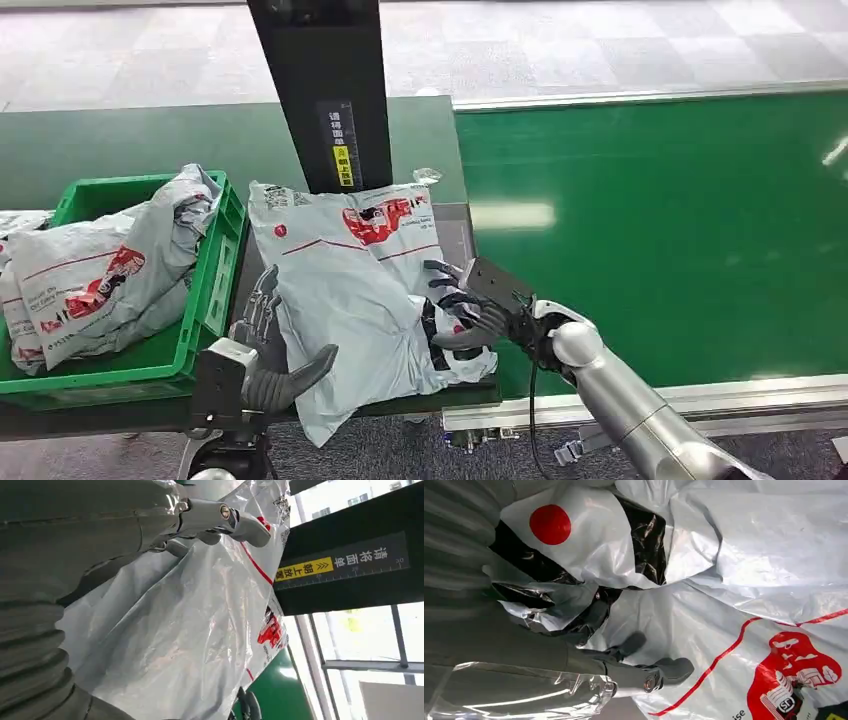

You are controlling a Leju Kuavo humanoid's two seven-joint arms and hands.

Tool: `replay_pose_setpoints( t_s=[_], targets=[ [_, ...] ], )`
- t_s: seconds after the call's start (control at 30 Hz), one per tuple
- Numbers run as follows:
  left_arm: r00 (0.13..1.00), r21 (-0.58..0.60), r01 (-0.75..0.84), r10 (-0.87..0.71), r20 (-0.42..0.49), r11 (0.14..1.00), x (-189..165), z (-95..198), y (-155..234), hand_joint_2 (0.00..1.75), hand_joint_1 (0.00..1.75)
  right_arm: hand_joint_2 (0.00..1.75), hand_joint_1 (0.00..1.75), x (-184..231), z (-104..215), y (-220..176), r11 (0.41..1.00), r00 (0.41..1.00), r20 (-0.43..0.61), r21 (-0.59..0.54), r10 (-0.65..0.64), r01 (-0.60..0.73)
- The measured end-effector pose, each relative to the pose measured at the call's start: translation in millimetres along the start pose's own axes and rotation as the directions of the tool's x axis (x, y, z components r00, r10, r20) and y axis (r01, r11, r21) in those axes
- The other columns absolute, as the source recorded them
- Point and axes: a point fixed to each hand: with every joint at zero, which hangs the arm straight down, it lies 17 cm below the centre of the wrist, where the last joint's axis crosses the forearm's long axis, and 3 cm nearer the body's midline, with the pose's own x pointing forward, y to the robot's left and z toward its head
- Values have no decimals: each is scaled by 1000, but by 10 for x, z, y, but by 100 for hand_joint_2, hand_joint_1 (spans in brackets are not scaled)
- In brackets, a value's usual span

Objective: Moved the parcel from conveyor to table for the left to box.

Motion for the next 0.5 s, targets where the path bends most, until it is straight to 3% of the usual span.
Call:
replay_pose_setpoints(
  t_s=[0.27,0.5],
  targets=[
    [1000,32,20,-20,8,999,8,-6,69,175,0,175,0,80,98,-30,999,998,57,-34,-27,29],
    [995,123,56,-66,80,991,228,-26,370,175,0,175,0,650,303,-248,981,953,285,-129,-105,147]
  ],
)
